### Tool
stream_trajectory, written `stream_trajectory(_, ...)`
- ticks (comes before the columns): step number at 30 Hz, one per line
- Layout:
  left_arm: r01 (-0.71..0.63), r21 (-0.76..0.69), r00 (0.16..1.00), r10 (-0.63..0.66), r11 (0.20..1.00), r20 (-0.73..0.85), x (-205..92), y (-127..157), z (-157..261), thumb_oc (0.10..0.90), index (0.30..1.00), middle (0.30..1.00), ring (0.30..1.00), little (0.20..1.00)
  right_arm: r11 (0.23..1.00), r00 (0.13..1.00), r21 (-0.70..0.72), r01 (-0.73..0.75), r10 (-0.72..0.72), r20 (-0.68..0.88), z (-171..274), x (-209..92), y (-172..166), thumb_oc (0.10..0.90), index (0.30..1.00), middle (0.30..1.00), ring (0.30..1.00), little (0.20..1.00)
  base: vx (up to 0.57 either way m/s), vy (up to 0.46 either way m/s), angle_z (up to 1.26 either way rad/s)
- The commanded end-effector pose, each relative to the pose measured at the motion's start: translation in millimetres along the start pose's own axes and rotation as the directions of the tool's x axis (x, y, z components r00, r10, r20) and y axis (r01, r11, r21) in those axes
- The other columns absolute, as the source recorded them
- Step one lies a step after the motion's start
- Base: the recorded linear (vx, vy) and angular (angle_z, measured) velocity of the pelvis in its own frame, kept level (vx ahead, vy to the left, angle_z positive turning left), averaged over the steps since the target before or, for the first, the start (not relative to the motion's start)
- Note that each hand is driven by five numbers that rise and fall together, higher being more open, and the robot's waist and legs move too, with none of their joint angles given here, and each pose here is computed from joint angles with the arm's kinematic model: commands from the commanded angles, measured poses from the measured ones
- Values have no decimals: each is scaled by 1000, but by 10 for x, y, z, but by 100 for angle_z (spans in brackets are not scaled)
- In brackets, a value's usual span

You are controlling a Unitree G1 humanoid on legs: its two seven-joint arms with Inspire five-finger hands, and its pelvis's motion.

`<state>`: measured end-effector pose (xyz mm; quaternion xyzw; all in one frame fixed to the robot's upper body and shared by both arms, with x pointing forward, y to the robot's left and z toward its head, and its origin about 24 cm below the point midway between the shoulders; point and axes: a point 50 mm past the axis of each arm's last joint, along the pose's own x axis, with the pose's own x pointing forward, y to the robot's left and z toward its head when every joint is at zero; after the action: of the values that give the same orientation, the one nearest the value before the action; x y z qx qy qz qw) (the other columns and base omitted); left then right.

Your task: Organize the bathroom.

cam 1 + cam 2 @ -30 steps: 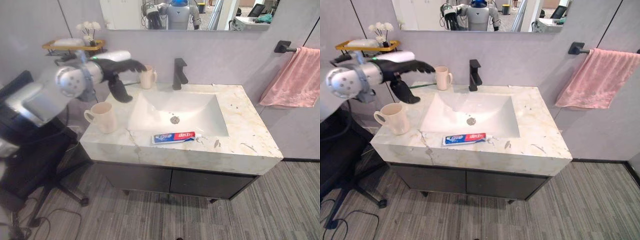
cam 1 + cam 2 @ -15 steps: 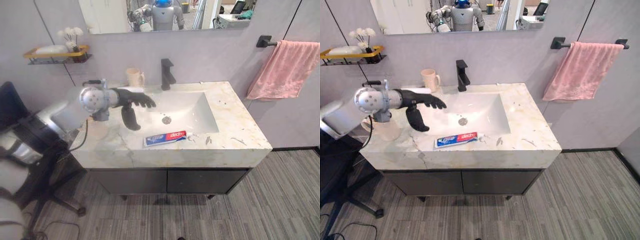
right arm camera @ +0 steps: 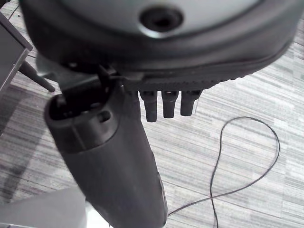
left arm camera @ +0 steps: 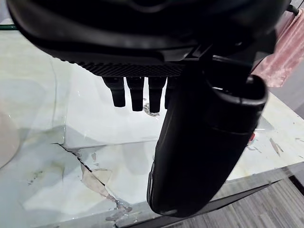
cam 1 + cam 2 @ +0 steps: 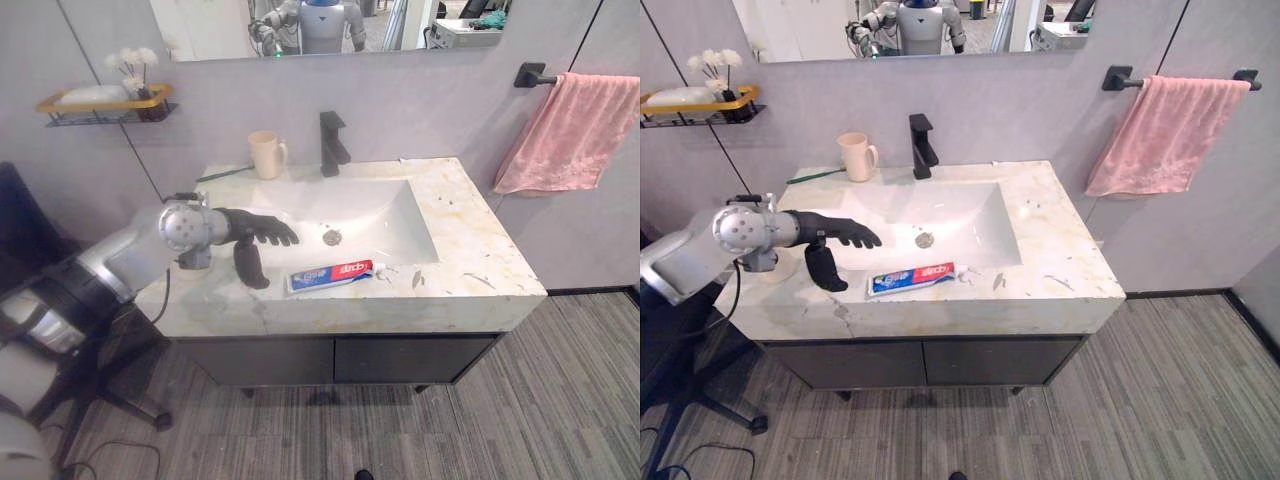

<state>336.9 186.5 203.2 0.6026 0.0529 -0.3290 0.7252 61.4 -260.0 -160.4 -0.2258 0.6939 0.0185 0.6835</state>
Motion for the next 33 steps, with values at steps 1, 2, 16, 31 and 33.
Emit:
stream_trajectory(1, -311, 46, 951, 310, 949, 13, -341, 560, 16, 800, 900, 900, 900, 900, 998, 995, -19, 67, -68, -74, -188, 3, -201, 800, 900, 900, 900, 900, 0, 0, 0)
stream_trajectory(2, -313, 45, 950, 313, 949, 14, -331, 534, 18, 800, 900, 900, 900, 900, 998, 995, -21, 67, -69, -73, -191, 3, -202, 800, 900, 900, 900, 900, 0, 0, 0)
stream_trajectory(16, -252, 11, 968, 251, 968, 8, -170, 326, 22, 800, 900, 900, 900, 900, 996, 994, -60, 71, -75, -77, -189, 0, -214, 800, 900, 900, 900, 900, 2, 0, -1)
stream_trajectory(31, -230, -3, 973, 230, 973, 4, -25, 202, 72, 800, 900, 900, 900, 900, 992, 994, -106, 70, -79, -81, -213, 5, -166, 800, 900, 900, 900, 900, 3, -4, -3)
stream_trajectory(33, -226, -5, 974, 226, 974, 6, -20, 194, 80, 800, 900, 900, 900, 900, 992, 994, -107, 70, -78, -81, -216, 5, -160, 800, 900, 900, 900, 900, 0, 0, 0)
